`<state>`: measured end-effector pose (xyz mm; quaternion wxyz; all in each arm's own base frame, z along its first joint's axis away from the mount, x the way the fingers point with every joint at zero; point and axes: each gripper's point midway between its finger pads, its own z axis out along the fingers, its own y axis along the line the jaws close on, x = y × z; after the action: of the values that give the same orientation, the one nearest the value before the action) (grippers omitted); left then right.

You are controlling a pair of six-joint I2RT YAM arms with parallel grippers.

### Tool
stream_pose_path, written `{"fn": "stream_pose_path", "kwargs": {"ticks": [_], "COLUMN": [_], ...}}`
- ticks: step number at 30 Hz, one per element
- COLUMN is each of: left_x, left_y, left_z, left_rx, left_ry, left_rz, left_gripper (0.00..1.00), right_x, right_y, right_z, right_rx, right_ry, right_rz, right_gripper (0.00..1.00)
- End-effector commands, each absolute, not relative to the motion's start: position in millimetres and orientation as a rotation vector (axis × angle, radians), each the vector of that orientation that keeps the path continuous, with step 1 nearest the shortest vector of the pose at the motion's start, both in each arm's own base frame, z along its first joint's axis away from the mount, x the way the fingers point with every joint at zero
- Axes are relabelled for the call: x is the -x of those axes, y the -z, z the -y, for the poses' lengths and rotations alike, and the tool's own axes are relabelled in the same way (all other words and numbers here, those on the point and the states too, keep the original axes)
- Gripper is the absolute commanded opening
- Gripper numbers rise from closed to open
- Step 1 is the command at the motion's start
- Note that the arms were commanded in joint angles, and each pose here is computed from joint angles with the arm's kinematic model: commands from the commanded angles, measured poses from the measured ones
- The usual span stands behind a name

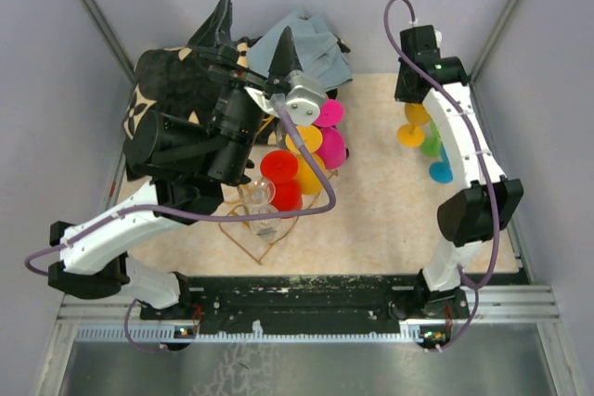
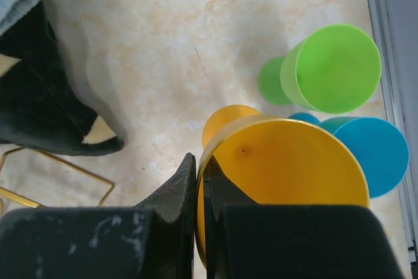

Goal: Take the wine glass off the wine glass rack
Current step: Place the wine glass at the center of the board.

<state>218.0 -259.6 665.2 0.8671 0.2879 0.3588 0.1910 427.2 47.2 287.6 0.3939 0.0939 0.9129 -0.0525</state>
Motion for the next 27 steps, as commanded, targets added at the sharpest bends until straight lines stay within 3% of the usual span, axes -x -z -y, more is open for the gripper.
{"fn": "stream_pose_path", "kwargs": {"ticks": [1,14,27], "left_x": [-216.1,-218.1,-219.9], "left_y": [-667.2,-664.9,-661.9], "left_z": [245.3,247.7,250.1], "left_rx": [-0.574,-0.590,-0.610], "left_ry": [-0.382,-0.393,-0.410], "left_rz": [-0.776,-0.786,-0.798], "left_gripper": [0.97,0.97,0.95], "right_x": [-452.0,-489.4,-494.6], "right_y": [-288.0,-227.1,-193.7], "right_z": [-44.9,-48.8,-32.8], "right_rx": [-0.238,-0.338,-0.370], "right_ry": [0.151,0.097,0.111], "right_rz": [-2.239,-2.305,-2.294], "right_gripper": [0.00,0.00,0.00]}}
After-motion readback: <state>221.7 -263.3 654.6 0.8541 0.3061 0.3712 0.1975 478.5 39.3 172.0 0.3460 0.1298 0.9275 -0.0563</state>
